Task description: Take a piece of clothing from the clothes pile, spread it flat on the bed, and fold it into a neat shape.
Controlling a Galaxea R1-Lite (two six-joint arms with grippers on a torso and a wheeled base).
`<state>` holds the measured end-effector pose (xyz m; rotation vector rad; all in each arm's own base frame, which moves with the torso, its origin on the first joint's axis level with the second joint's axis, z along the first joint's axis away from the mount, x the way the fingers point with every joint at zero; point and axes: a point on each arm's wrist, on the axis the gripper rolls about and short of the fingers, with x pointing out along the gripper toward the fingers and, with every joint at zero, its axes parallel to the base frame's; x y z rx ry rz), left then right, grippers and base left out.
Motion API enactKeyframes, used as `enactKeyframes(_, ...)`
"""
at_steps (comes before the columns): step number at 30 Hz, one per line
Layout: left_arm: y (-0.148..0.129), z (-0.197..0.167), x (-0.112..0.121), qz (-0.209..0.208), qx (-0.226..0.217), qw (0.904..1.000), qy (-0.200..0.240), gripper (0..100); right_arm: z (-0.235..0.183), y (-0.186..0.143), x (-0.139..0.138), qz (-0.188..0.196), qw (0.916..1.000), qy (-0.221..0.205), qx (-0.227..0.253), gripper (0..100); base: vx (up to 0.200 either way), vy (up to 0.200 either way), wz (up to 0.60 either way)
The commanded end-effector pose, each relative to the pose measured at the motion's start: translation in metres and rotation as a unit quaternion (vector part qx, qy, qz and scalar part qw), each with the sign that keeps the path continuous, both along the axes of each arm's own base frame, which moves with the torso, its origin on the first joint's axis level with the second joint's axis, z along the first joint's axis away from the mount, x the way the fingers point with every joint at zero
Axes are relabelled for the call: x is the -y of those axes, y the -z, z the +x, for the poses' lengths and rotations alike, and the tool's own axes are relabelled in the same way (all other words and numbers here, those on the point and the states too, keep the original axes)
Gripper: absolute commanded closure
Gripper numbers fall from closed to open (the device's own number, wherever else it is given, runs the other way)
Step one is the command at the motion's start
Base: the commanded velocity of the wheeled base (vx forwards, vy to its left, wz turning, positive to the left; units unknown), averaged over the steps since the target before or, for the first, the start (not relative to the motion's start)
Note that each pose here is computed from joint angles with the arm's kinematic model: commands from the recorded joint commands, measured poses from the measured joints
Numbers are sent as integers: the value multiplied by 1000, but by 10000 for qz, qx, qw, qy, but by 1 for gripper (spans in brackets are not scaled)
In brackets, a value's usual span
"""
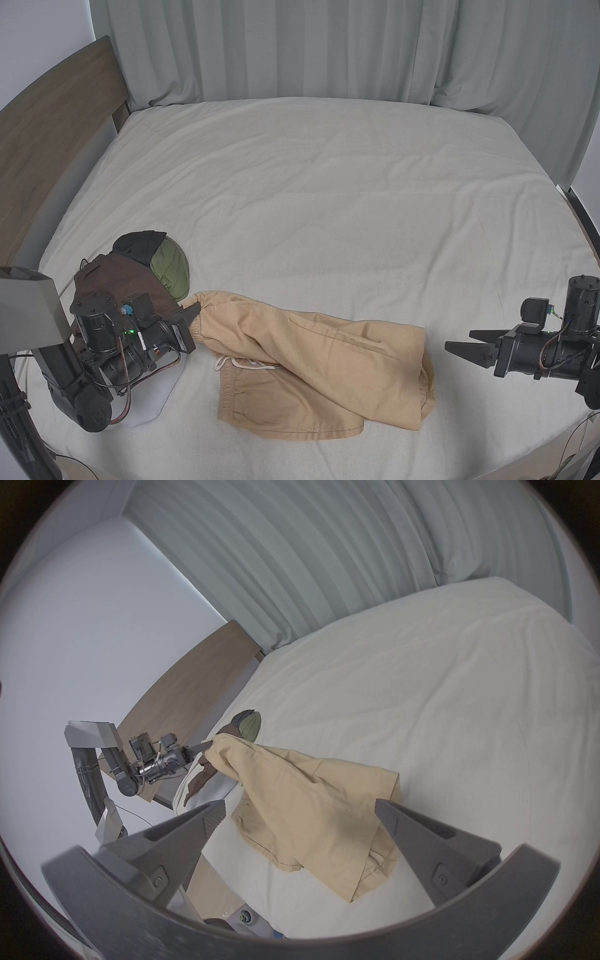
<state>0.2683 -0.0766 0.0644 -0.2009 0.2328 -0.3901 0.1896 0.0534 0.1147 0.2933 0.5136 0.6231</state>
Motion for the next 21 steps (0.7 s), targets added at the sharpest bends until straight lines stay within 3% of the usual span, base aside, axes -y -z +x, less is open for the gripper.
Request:
enactKeyframes(1, 3, 0, 0, 13, -55, 10000, 4, 100, 12, 22, -3, -57, 9990, 17, -432, 0, 0, 0, 0)
enactKeyframes(21, 9, 2, 0, 39, -152, 9999, -12, 100, 35, 58, -7, 62, 9958, 153, -903, 0, 0, 0, 0)
